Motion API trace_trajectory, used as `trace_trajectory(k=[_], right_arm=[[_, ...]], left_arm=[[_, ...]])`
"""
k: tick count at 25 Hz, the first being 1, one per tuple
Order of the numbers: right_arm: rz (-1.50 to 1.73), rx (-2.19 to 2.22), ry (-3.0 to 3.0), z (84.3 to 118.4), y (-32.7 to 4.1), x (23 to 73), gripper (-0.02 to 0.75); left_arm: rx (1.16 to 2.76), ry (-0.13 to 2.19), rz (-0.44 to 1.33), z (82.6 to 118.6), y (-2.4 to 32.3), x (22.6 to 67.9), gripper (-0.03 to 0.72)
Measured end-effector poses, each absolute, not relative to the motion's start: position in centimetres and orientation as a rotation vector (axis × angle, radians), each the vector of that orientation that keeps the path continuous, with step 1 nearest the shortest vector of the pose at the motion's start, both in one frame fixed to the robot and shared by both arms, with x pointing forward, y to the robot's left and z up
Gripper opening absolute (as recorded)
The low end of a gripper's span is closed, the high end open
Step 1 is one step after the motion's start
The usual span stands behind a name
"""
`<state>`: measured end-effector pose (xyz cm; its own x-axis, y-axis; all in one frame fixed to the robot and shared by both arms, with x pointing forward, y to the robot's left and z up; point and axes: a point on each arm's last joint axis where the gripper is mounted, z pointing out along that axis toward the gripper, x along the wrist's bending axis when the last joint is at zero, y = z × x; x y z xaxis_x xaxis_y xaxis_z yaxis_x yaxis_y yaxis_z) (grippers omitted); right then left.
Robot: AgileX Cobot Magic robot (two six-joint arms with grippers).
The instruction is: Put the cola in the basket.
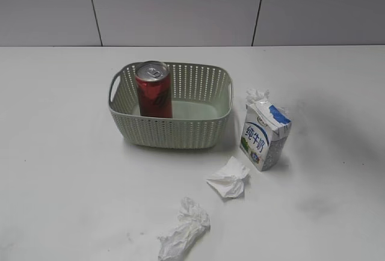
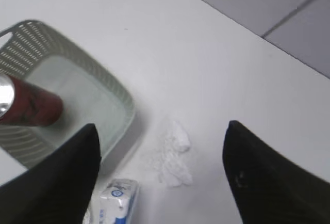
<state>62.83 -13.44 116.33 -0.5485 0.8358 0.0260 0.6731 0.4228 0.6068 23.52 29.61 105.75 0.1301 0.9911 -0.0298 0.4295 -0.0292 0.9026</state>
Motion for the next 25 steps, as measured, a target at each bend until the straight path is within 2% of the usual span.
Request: trace_trajectory(k=[6,9,13,18,25], right_arm=[[0.749,1.595,2.151,118.5,-21.5,61.4,0.558],[0.722,1.661,2.094,119.0,-23.9,60.0,0.557],[0.705,1.694,2.090,119.0,-24.8,57.4,0.558],[0.636,1.764,2.158,116.6,-25.2,53.0,0.557],[0.598,1.831,2.209,112.4,-26.1,44.3,0.557]], left_arm=[[1.587,1.419,0.863,105.8,29.6,23.5,0.237],[1.587,1.419,0.862,105.8,29.6,23.5,0.237],[1.587,1.419,0.862,105.8,29.6,23.5,0.237],[1.587,1.419,0.862,105.8,29.6,23.5,0.237],[1.587,1.419,0.862,105.8,29.6,23.5,0.237]])
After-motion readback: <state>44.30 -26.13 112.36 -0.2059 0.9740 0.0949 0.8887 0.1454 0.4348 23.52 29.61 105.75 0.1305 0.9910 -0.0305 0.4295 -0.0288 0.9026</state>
